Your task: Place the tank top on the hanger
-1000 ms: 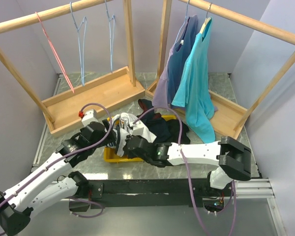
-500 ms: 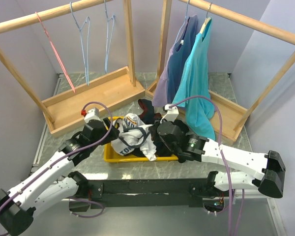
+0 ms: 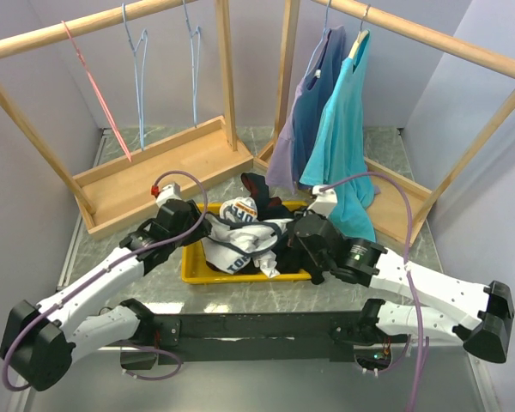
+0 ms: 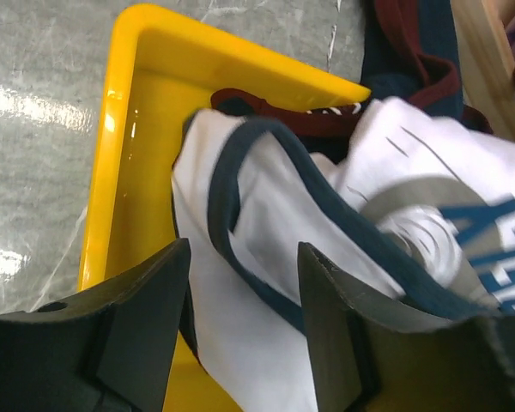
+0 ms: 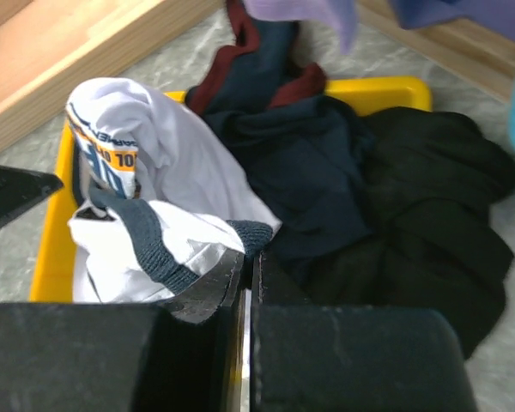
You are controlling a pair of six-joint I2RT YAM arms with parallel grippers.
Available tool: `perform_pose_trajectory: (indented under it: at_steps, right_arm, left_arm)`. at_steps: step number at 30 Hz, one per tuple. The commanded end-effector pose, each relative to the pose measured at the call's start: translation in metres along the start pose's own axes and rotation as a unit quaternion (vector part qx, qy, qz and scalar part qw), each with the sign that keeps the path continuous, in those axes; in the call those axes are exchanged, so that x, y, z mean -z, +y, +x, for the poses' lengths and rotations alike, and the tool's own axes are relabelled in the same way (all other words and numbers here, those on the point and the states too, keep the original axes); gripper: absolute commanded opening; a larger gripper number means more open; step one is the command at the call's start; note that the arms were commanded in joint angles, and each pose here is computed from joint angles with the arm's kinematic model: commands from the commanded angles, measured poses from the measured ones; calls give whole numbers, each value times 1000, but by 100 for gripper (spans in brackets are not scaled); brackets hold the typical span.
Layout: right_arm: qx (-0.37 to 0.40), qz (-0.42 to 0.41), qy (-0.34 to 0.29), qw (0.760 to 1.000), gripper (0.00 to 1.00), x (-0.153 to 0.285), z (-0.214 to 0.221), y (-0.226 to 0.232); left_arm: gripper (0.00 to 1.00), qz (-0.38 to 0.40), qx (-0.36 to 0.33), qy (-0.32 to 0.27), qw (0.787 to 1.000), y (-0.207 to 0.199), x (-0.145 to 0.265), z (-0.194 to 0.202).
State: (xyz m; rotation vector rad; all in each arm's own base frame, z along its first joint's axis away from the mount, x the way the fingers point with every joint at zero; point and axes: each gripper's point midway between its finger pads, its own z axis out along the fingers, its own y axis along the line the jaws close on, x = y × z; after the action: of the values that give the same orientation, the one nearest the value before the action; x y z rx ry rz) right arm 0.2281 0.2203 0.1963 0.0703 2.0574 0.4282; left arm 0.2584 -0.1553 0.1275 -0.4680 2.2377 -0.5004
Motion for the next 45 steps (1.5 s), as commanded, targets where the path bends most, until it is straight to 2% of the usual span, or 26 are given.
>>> perform_pose_trajectory:
  at_steps: [1,10,13,14,16,21,25,26,28,29,31,32,33,34,36,37,39,40,45]
  right_arm:
    - [-11,34,-19,999,0,6,-6,-25]
    - [-26,30,-18,999,0,9,-6,-34]
    - [-23,21,-23,999,0,12,-14,-28]
    - [-27,14,-31,999,0,15,-25,-22]
    - [-20,5,-38,999,0,18,-36,-16]
    - [-18,-29,-98,995,0,45,-110,12]
    - [-20,-63,-150,986,0,70,-173,38]
    - [-23,-86,-172,981,0,87,-200,49]
    - [-12,-92,-183,979,0,91,-221,63]
    - [-14,-105,-214,971,0,111,-252,70]
    - [-10,-102,-237,966,0,117,-278,78]
    - [-16,-114,-270,956,0,141,-309,81]
    - [-14,-114,-281,953,0,144,-321,86]
    - [-31,-123,-313,941,0,167,-348,85]
    - [-24,-127,-339,932,0,179,-369,90]
    - [-39,-135,-366,920,0,200,-390,86]
    - [-37,-150,-392,907,0,214,-407,91]
    - [-46,-157,-410,897,0,228,-419,90]
    - [-52,-177,-459,869,0,251,-443,95]
  left_arm:
    - [58,12,-4,-14,1000,-12,-12,-11]
    - [50,19,1,-11,1000,-14,-31,-4]
    - [28,24,-6,-12,1000,-16,-31,-4]
    - [13,26,-7,-18,999,-20,-29,-9]
    - [1,27,-17,-21,999,-23,-22,-15]
    - [1,91,-41,-75,992,-64,26,-65]
    - [1,163,-51,-141,975,-104,90,-118]
    - [1,189,-49,-165,967,-122,114,-139]
    - [1,205,-62,-182,960,-137,134,-158]
    - [1,231,-63,-213,947,-154,163,-182]
    - [1,248,-66,-235,937,-172,183,-203]
    - [1,275,-62,-271,921,-188,218,-229]
    - [1,274,-66,-275,919,-197,219,-238]
    - [1,298,-59,-307,902,-210,254,-261]
    - [1,310,-66,-324,891,-227,266,-278]
    - [1,332,-59,-353,873,-236,297,-295]
    - [1,339,-63,-366,864,-249,306,-309]
    - [1,357,-58,-387,848,-254,333,-321]
    - [1,388,-53,-424,817,-267,366,-339]
